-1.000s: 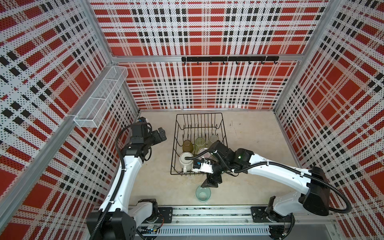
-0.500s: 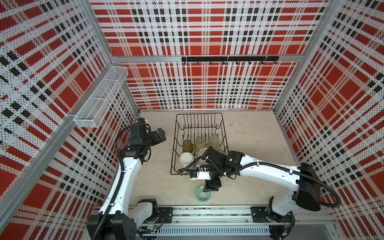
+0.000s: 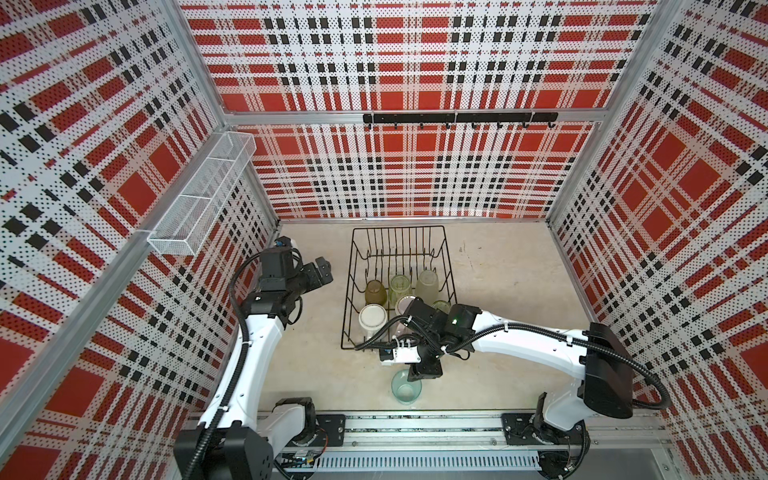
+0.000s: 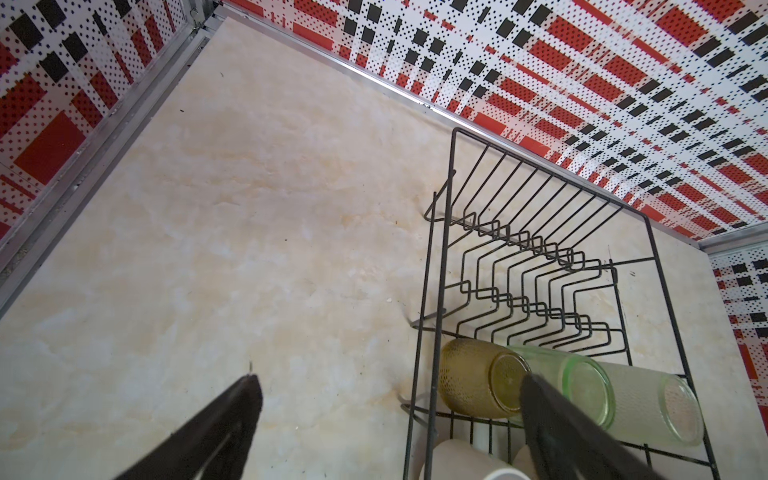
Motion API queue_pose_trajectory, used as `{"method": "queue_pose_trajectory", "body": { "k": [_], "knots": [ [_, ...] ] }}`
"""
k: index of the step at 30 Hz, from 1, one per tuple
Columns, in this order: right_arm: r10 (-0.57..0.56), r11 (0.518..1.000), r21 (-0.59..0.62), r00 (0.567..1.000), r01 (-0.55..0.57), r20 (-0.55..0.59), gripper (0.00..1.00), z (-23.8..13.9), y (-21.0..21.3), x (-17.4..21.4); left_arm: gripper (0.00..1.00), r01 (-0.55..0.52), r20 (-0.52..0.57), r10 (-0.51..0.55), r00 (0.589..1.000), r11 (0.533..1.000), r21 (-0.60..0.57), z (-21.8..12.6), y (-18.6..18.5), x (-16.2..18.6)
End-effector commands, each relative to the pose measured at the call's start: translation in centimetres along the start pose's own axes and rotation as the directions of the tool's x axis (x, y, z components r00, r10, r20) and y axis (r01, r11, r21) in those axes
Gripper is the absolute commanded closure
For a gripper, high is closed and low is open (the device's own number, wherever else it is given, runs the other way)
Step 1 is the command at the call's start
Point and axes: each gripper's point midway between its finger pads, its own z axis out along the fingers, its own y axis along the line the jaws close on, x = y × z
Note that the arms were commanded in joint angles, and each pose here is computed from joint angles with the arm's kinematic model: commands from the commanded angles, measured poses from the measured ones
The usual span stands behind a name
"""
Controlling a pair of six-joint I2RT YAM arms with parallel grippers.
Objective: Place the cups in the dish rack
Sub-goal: 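Grasp the teal textured glass rim with the right gripper, then lift the teal glass toward the rack while the left gripper approaches it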
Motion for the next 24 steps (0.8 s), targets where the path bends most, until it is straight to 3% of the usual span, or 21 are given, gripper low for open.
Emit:
{"method": "queue_pose_trajectory", "body": {
  "k": [1, 11, 17, 24],
  "knots": [
    [-0.019, 1.0, -0.007, 0.998, 0.019, -0.052, 0.54, 1.1, 0.2, 1.2, 0.0, 0.003, 0.014, -0.003, 1.0, 1.0, 0.007, 0.1, 0.1, -0.2],
    [-0.011, 1.0, -0.014, 0.994, 0.01, -0.113, 0.66, 2.7, 0.1, 1.9, 0.01, -0.004, 0.002, 0.004, 1.0, 1.0, 0.02, 0.2, 0.0, 0.1],
    [0.009, 1.0, -0.004, 0.993, -0.01, -0.117, 0.83, 2.9, -0.2, 1.6, 0.01, -0.004, 0.008, 0.004, 1.0, 1.0, 0.019, 0.0, 0.0, 0.0],
    [-0.039, 0.995, 0.091, 0.999, 0.038, 0.007, 1.0, 0.2, -0.9, -0.6, 0.01, -0.004, 0.011, 0.003, 1.0, 0.999, 0.05, -0.3, -0.6, -0.2]
  ]
}}
